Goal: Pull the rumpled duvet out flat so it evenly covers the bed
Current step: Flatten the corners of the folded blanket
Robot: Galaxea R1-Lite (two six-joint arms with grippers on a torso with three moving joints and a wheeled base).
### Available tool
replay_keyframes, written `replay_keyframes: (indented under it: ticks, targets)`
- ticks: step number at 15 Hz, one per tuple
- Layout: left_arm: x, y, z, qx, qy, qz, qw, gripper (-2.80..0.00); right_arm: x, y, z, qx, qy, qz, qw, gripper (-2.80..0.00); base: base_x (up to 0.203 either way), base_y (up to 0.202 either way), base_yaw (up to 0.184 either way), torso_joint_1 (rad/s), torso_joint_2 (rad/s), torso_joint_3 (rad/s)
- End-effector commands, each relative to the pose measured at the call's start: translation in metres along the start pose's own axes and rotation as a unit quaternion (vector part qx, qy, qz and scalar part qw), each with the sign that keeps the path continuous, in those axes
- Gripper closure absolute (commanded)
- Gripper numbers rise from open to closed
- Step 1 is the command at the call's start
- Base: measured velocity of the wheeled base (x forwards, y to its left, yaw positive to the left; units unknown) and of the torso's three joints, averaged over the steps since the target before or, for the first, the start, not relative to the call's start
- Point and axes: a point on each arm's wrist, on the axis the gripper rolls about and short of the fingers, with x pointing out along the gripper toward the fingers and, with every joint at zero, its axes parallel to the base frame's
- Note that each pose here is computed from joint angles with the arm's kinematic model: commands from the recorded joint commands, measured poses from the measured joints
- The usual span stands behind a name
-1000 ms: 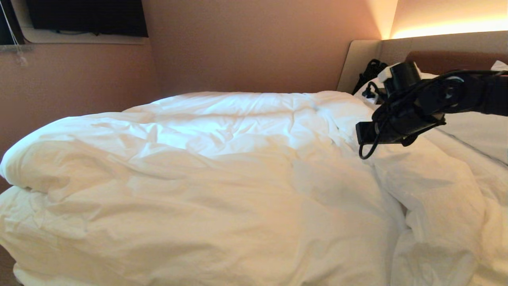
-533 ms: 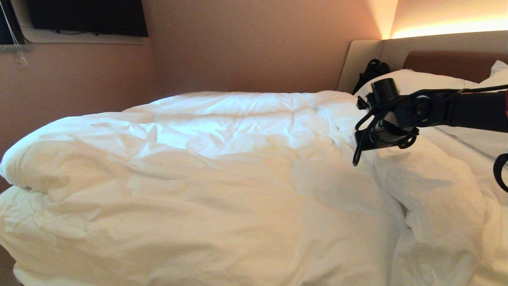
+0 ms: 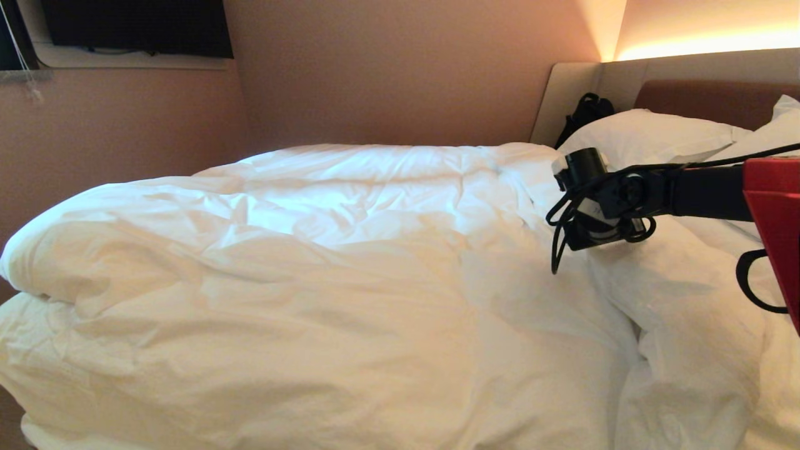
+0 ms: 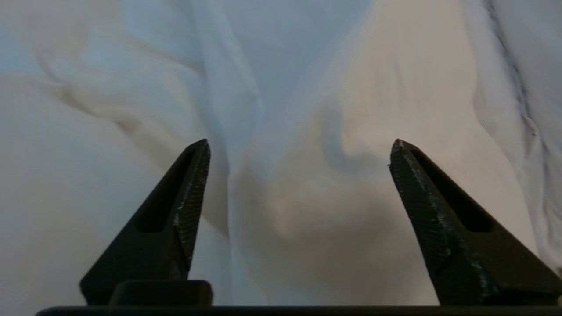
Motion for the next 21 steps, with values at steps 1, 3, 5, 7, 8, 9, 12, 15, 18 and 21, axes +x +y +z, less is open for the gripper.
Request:
replay_keyframes:
  ticks: [1, 3, 5, 7, 8, 9, 12, 15, 18, 21]
  targets:
    - [0.0, 0.0, 0.0, 0.0, 0.0, 0.0, 1.0, 0.0, 0.009, 0.007, -0.005, -0.011, 0.009, -0.051, 0.999, -2.8, 0.0, 0.0, 0.0, 0.0, 0.0, 0.0]
    - [0.0, 0.0, 0.0, 0.0, 0.0, 0.0, 1.0, 0.0, 0.013, 0.011, -0.007, -0.015, 0.011, -0.058, 0.998, -2.8, 0.0, 0.0, 0.0, 0.0, 0.0, 0.0]
    - [0.0, 0.0, 0.0, 0.0, 0.0, 0.0, 1.0, 0.0, 0.018, 0.015, -0.01, -0.021, 0.016, -0.058, 0.998, -2.8, 0.0, 0.0, 0.0, 0.0, 0.0, 0.0]
    - [0.0, 0.0, 0.0, 0.0, 0.0, 0.0, 1.0, 0.0, 0.023, 0.018, -0.013, -0.026, 0.022, -0.061, 0.998, -2.8, 0.0, 0.0, 0.0, 0.0, 0.0, 0.0]
    - [0.0, 0.0, 0.0, 0.0, 0.0, 0.0, 1.0, 0.0, 0.024, 0.019, -0.014, -0.027, 0.023, -0.065, 0.997, -2.8, 0.0, 0.0, 0.0, 0.0, 0.0, 0.0]
    - [0.0, 0.0, 0.0, 0.0, 0.0, 0.0, 1.0, 0.0, 0.026, 0.019, -0.015, -0.027, 0.025, -0.075, 0.997, -2.8, 0.0, 0.0, 0.0, 0.0, 0.0, 0.0]
    - [0.0, 0.0, 0.0, 0.0, 0.0, 0.0, 1.0, 0.0, 0.033, 0.014, -0.016, -0.023, 0.03, -0.082, 0.996, -2.8, 0.0, 0.0, 0.0, 0.0, 0.0, 0.0]
    - [0.0, 0.0, 0.0, 0.0, 0.0, 0.0, 1.0, 0.0, 0.038, 0.01, -0.017, -0.02, 0.035, -0.088, 0.995, 0.0, 0.0, 0.0, 0.0, 0.0, 0.0, 0.0]
    - [0.0, 0.0, 0.0, 0.0, 0.0, 0.0, 1.0, 0.0, 0.035, 0.008, -0.012, -0.004, 0.02, -0.087, 0.996, 0.0, 0.0, 0.0, 0.0, 0.0, 0.0, 0.0]
    - [0.0, 0.0, 0.0, 0.0, 0.0, 0.0, 1.0, 0.0, 0.03, 0.01, -0.008, -0.001, 0.009, -0.081, 0.997, 0.0, 0.0, 0.0, 0.0, 0.0, 0.0, 0.0]
